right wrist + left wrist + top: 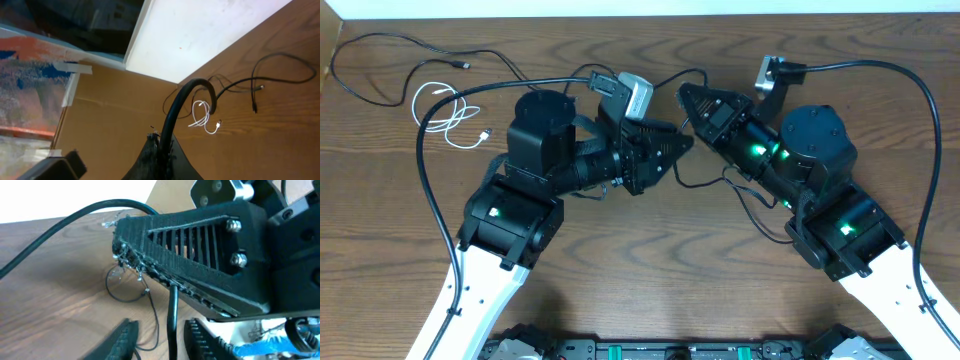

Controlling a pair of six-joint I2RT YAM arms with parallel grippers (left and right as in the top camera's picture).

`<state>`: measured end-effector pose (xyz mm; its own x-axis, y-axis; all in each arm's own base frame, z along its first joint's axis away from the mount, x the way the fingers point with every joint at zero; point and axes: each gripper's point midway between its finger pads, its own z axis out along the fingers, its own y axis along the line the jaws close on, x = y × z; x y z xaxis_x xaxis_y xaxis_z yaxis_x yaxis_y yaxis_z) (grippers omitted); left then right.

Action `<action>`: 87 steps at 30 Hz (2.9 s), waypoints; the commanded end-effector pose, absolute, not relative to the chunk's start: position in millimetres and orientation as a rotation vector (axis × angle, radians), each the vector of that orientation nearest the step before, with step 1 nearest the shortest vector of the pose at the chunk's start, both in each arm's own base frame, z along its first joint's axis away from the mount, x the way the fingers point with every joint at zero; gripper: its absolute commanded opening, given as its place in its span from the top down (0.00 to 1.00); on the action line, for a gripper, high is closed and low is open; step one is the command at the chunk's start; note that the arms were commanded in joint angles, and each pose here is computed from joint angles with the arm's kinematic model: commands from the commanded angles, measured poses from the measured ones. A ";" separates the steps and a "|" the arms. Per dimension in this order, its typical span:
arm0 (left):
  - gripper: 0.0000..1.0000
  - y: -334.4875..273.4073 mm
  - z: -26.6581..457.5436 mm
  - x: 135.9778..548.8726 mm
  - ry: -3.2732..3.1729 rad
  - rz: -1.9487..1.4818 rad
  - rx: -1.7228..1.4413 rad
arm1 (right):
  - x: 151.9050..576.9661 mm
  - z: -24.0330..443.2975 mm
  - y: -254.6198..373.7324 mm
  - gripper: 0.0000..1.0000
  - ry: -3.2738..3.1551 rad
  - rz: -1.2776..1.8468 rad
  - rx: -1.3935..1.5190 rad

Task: Untangle cables

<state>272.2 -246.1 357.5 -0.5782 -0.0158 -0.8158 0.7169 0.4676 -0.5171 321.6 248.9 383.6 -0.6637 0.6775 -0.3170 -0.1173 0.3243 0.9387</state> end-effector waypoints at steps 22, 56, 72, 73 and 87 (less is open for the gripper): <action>0.92 -191.1 390.3 296.1 1.909 -1.140 0.168 | 323.2 365.0 157.3 0.04 1.934 0.917 0.314; 0.93 -238.4 558.8 180.7 1.333 -1.795 0.572 | 302.1 295.7 79.3 0.01 2.194 0.620 0.517; 0.92 -267.7 537.6 180.3 1.406 -1.875 0.674 | 299.1 291.4 78.6 0.01 2.215 0.608 0.515; 0.93 -262.9 536.6 187.4 1.415 -1.856 0.653 | 299.0 291.3 78.5 0.01 2.217 0.602 0.504; 0.93 -164.7 463.6 302.5 1.797 -1.634 -0.028 | 291.5 272.9 36.4 0.01 2.233 0.307 0.627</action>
<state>290.4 -192.8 466.1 -0.7691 -0.3875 -0.5083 0.4889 0.1558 -0.8583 291.2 51.0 269.5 -0.6099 0.5344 -0.5852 0.3053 0.8398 0.4489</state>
